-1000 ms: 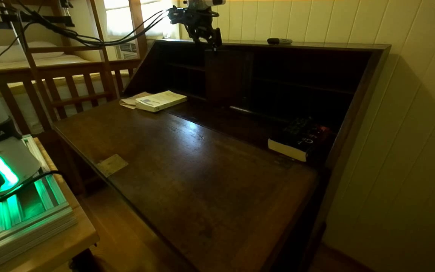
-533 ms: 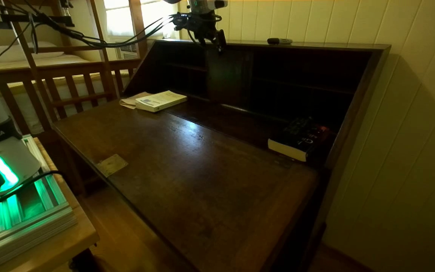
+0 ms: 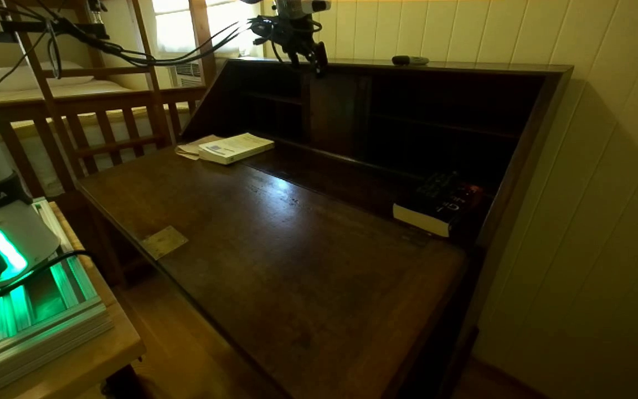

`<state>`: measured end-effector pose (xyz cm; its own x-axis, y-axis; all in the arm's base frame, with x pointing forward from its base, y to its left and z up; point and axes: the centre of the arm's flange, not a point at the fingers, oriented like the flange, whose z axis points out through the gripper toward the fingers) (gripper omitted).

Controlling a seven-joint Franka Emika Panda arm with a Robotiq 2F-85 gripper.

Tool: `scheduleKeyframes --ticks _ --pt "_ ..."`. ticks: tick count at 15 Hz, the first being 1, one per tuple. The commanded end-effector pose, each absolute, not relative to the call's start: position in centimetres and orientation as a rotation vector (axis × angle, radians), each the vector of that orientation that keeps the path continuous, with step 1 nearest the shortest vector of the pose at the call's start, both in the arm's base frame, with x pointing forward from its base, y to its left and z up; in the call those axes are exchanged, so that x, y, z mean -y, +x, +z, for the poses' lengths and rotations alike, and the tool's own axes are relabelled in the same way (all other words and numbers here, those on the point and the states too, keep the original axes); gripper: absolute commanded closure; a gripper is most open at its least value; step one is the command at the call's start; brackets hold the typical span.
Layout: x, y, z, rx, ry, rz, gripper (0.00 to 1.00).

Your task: Put the cup inside the small door on the desk, then close the door

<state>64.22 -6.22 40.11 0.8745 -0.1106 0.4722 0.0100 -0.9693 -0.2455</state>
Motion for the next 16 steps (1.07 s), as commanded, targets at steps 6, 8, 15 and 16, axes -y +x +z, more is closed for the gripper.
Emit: scheduleKeyframes --ticks 6,8,15,16 --pt "6.1 61.4 45.7 -0.176 -2.793 -0.587 0.00" --pt "6.9 60.3 47.3 -0.226 -2.841 -0.558 0.00" --pt "9.0 56.8 50.1 -0.268 -3.030 -0.390 0.00" --pt "9.1 56.4 50.2 -0.255 -3.044 -0.360 0.00"
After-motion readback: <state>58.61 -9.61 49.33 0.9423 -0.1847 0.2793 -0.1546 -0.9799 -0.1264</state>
